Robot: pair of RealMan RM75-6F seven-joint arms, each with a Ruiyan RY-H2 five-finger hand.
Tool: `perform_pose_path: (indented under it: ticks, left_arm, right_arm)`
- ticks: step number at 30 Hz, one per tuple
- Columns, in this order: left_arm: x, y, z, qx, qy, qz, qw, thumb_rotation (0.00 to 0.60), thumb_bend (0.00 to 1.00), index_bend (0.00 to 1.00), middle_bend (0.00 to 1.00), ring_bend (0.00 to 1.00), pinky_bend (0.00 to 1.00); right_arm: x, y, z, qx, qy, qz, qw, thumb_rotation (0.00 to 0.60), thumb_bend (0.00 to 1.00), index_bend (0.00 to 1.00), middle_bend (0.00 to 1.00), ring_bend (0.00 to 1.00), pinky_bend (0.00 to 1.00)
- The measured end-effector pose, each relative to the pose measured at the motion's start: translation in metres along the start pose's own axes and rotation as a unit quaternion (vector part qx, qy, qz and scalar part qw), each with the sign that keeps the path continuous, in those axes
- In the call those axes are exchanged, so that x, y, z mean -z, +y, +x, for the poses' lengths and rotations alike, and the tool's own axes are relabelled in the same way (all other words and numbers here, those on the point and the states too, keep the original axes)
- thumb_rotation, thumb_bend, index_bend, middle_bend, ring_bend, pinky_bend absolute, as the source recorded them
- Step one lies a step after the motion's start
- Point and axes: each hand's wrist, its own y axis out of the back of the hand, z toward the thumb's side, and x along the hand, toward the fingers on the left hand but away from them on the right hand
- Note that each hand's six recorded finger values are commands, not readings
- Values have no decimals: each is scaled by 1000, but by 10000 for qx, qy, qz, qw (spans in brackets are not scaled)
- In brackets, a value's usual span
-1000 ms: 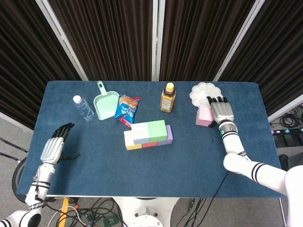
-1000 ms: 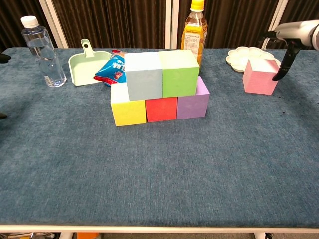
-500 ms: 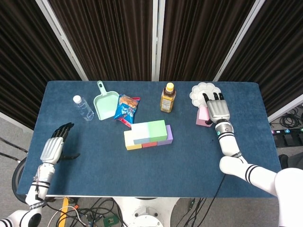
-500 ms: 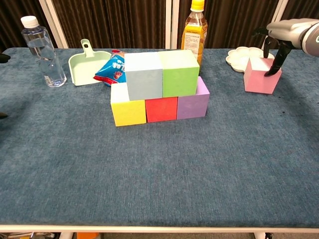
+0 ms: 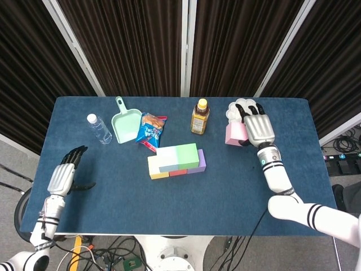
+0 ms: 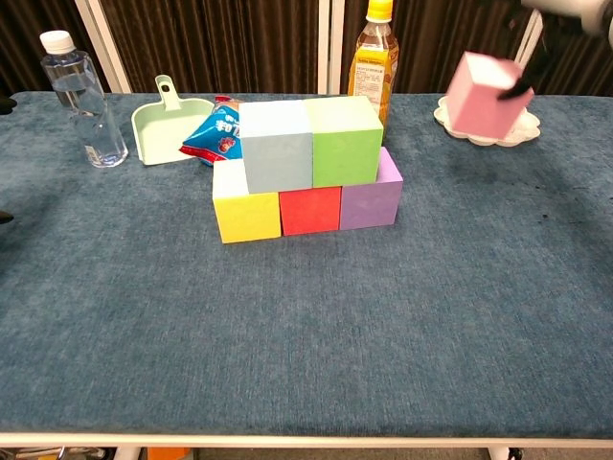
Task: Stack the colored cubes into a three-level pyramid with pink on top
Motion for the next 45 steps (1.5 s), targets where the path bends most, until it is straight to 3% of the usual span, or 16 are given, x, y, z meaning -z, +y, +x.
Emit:
perform_pose_path:
  ticks: [5, 11, 14, 20, 26, 35, 45]
  left_arm:
    - [-1, -1, -1, 1, -4, -32, 10000, 600, 55, 63, 24, 0, 92]
    - [-4, 4, 2, -39, -27, -129, 9999, 600, 55, 63, 24, 0, 92]
    - [-4, 5, 2, -60, -33, -155, 9999, 600, 55, 63, 24, 0, 92]
    - [-3, 10, 3, -124, -60, -90, 9999, 600, 55, 63, 24, 0, 92]
    - [0, 14, 1, -168, -40, -103, 9998, 600, 55, 63, 24, 0, 92]
    - [3, 12, -1, -141, -9, -123, 9998, 600, 55, 63, 24, 0, 92]
    - [7, 14, 0, -172, 14, -154, 9997, 600, 56, 63, 24, 0, 92]
  right_arm:
    - [-36, 48, 18, 202, 645, -299, 9973, 600, 188, 0, 592, 103, 0]
    - [-82, 108, 35, 295, 1437, -249, 9889, 600, 187, 0, 592, 103, 0]
    - [-101, 118, 38, 109, 1649, -253, 9859, 600, 190, 0, 592, 104, 0]
    - [-139, 116, 38, -477, 1952, -258, 9793, 600, 190, 0, 590, 103, 0]
    - [-167, 101, 38, -789, 2128, 85, 9739, 600, 191, 0, 590, 103, 0]
    - [-172, 82, 35, -956, 1995, 299, 9748, 600, 193, 0, 590, 104, 0]
    - [-189, 71, 27, -1020, 2114, 242, 9718, 600, 202, 0, 589, 103, 0]
